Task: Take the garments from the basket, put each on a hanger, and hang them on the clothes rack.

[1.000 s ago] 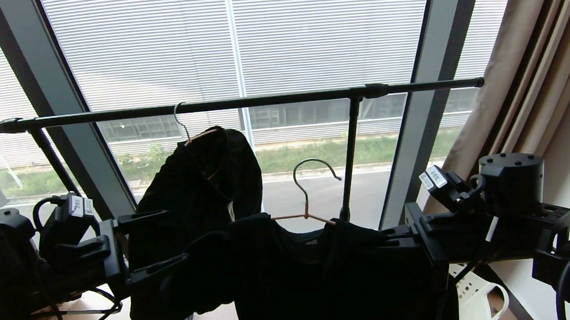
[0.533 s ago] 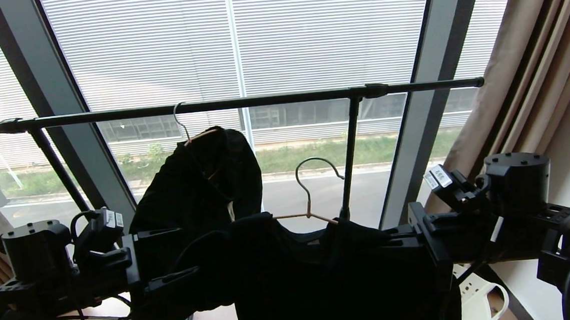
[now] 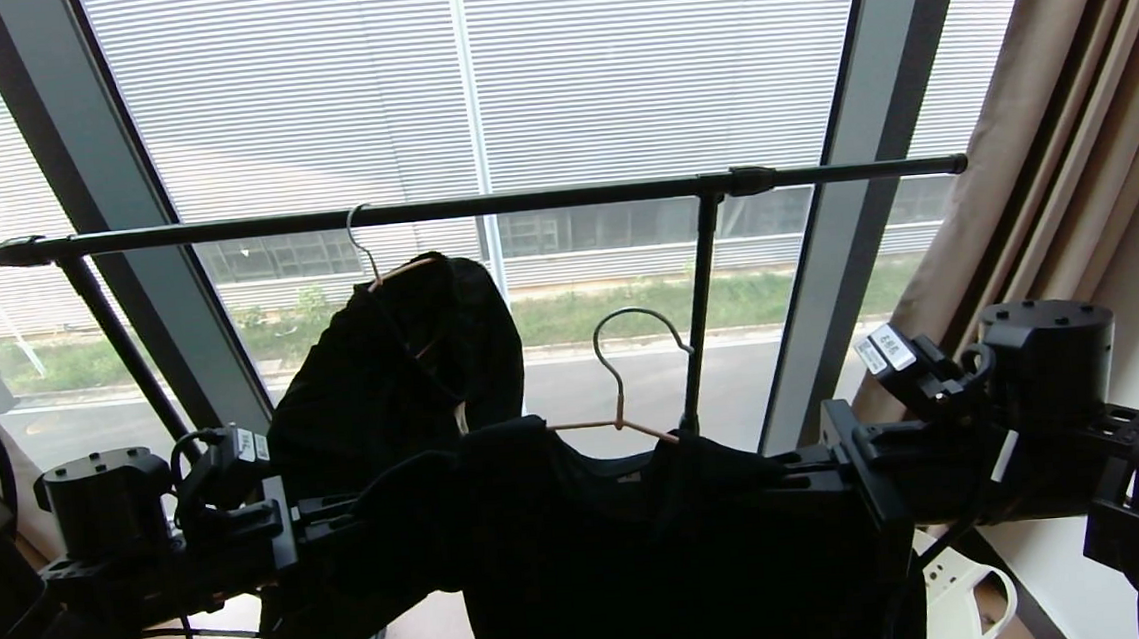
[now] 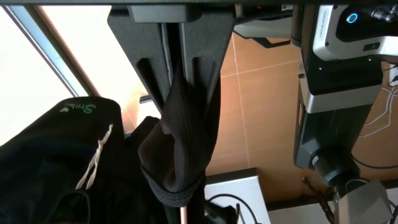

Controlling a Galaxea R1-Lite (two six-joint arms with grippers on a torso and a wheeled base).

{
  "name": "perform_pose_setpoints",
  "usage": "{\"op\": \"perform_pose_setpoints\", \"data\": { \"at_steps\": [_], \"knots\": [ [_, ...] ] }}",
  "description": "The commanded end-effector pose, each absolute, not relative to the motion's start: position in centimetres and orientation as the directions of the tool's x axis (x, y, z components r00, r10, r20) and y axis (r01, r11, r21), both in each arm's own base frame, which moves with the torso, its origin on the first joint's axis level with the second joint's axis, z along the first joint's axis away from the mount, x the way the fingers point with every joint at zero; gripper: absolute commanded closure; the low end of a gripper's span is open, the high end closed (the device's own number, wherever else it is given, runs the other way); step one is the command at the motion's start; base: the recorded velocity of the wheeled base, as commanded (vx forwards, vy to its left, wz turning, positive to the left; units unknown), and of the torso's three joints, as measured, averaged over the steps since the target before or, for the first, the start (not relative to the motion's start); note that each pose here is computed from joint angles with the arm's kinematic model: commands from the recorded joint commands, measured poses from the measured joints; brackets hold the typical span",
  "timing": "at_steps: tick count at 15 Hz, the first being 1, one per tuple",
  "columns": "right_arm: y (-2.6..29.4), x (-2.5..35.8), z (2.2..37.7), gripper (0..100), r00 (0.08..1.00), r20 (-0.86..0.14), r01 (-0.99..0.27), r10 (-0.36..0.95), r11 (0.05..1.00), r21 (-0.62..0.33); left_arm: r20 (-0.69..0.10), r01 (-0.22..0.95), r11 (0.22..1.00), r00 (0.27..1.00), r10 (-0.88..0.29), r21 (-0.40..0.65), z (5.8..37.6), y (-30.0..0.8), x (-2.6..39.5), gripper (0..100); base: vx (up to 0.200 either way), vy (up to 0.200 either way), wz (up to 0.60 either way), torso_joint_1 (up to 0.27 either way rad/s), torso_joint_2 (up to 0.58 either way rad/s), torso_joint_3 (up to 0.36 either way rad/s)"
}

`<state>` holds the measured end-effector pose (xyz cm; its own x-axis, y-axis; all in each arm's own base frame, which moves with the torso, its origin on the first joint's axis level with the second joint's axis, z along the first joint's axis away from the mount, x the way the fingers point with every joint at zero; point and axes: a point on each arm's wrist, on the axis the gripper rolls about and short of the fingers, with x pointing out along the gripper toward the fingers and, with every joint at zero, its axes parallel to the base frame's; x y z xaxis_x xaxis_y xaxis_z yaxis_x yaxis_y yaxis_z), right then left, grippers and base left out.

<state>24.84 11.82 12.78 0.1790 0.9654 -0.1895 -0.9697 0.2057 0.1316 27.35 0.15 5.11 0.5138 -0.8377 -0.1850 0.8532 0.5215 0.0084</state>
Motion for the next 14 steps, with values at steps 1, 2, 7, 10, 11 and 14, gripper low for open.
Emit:
{"op": "perform_pose_setpoints", "data": {
  "at_steps": [1,2,7,10,11,14],
  "knots": [
    [11.7,24.9,12.8,100,0.182,-0.189,-0.969,0.965,0.209,0.131,-0.194,0.853,0.521,0.510,-0.838,-0.010,4.4,0.2,27.4,100,0.000,0.000,0.00,0.000,0.00,0.000],
    [11.7,24.9,12.8,100,0.185,-0.188,-0.969,0.964,0.212,0.130,-0.193,0.853,0.521,0.510,-0.838,-0.007,4.3,0.2,27.5,100,0.000,0.000,0.00,0.000,0.00,0.000],
    [10.6,25.4,13.1,100,0.213,-0.179,-0.964,0.961,0.237,0.125,-0.172,0.832,0.554,0.550,-0.817,0.032,3.4,1.4,28.0,100,0.000,0.000,0.00,0.000,0.00,0.000],
    [10.1,25.6,13.3,100,0.211,-0.152,-0.969,0.966,0.227,0.101,-0.141,0.852,0.521,0.524,-0.840,0.058,2.3,1.4,28.0,100,0.000,0.000,0.00,0.000,0.00,0.000],
    [10.0,25.6,13.3,100,0.215,-0.151,-0.968,0.965,0.232,0.101,-0.146,0.853,0.521,0.520,-0.841,0.036,1.9,1.4,27.9,100,0.000,0.000,0.00,0.000,0.00,0.000],
    [9.7,25.8,13.4,100,0.228,-0.149,-0.965,0.962,0.243,0.097,-0.152,0.852,0.523,0.519,-0.842,0.010,1.7,1.4,27.8,100,0.000,0.000,0.00,0.000,0.00,0.000]
  ]
}}
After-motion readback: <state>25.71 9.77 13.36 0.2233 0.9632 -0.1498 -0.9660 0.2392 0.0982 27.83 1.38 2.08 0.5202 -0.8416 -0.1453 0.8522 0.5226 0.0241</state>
